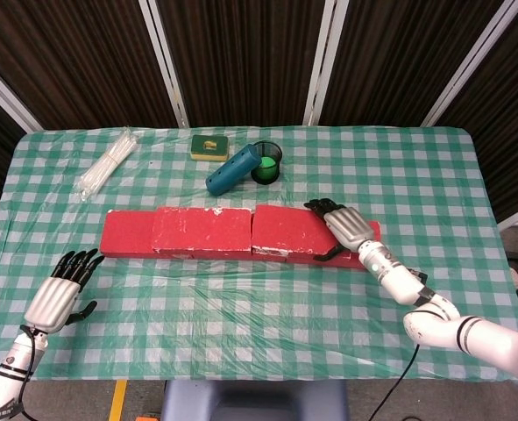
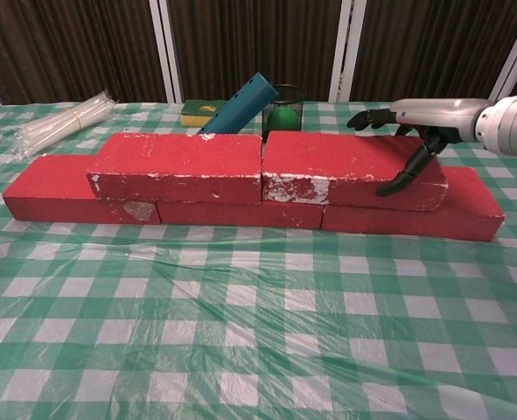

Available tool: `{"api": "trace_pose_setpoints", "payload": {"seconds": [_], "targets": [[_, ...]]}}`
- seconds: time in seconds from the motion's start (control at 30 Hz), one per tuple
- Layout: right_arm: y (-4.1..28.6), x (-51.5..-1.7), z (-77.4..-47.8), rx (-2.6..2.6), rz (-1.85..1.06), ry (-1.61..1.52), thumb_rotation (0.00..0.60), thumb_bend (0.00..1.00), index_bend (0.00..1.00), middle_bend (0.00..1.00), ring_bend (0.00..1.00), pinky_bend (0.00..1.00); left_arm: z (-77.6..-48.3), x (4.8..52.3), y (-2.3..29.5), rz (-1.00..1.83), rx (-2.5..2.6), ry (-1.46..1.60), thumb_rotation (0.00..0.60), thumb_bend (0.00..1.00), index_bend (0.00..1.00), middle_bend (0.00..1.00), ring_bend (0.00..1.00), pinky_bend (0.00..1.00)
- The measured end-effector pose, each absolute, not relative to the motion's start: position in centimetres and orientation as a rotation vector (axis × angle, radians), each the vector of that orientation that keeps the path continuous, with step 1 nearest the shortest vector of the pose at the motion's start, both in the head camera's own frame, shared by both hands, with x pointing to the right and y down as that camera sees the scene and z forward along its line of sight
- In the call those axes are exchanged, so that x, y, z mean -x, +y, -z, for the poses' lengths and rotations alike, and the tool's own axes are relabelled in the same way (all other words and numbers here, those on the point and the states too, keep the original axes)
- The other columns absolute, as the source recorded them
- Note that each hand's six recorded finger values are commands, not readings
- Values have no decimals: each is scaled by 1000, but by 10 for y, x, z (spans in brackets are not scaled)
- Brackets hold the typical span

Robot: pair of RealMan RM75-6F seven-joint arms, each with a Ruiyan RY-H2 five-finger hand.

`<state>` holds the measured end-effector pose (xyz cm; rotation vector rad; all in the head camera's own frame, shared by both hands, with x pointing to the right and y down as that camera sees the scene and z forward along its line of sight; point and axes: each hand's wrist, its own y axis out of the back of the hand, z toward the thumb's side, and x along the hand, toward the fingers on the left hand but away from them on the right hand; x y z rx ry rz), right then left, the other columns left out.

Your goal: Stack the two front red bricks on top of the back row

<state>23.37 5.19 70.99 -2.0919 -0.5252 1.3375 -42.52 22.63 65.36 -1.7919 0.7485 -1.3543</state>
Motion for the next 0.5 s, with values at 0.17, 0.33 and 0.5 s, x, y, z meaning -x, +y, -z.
{"api": "trace_pose_setpoints", "payload": {"seconds": [0.17,0.33,0.5], "targets": [[53,-233,-708,2094,-1339,-505,515,154,0,91,94,314,-654,424,227,1348,1803,750,600,317,0,0,0,12],[53,-236,-706,2087,-1345,-496,506,152,0,85,88,302,-653,425,226,1348,1800,756,600,316,0,0,0,12],[53,-238,-699,2077,-1324,-510,505,151,0,50,52,255,-652,424,227,1343,1797,757,600,316,0,0,0,12]]}}
